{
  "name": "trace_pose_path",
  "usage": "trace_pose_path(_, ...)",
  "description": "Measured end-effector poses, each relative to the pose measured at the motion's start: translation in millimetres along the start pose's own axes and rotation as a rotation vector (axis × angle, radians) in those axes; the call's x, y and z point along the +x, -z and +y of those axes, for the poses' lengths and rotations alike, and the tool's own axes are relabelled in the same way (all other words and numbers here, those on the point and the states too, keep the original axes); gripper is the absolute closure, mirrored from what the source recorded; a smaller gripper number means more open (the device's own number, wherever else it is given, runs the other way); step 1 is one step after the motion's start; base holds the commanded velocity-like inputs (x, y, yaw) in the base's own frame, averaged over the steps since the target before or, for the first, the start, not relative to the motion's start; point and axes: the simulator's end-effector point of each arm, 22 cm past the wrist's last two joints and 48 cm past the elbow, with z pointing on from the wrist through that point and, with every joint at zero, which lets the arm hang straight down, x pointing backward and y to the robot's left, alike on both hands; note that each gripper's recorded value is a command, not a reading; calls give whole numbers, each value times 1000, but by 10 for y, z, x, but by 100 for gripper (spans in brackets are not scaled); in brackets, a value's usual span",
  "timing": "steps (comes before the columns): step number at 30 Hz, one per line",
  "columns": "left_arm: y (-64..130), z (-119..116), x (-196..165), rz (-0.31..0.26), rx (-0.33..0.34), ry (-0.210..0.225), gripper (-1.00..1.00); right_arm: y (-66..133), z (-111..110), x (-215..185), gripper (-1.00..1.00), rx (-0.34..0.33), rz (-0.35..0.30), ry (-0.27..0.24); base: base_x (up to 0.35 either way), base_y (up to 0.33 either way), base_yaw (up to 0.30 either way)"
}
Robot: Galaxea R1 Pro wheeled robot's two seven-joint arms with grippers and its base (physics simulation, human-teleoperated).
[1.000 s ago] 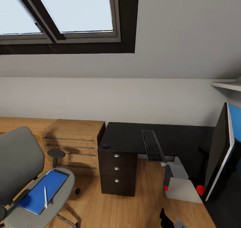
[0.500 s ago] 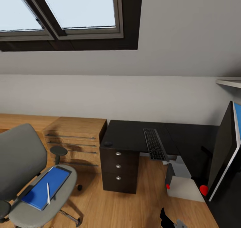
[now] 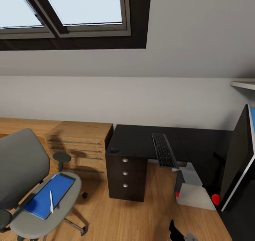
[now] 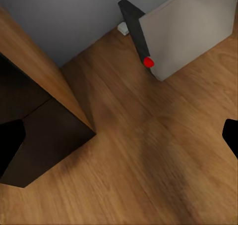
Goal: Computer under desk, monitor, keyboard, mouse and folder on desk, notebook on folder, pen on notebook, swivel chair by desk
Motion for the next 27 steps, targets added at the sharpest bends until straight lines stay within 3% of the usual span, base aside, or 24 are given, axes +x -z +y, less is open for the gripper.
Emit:
trace_pose_path(12, -16, 14, 71, 17, -5, -4, -100, -1, -51, 74, -100, 11, 15, 7, -26, 0, 0)
trace_pose_path(27, -36, 34, 120, 19, -11, 2, -100, -1, -113, 166, -100, 24, 34, 15, -293, 0, 0)
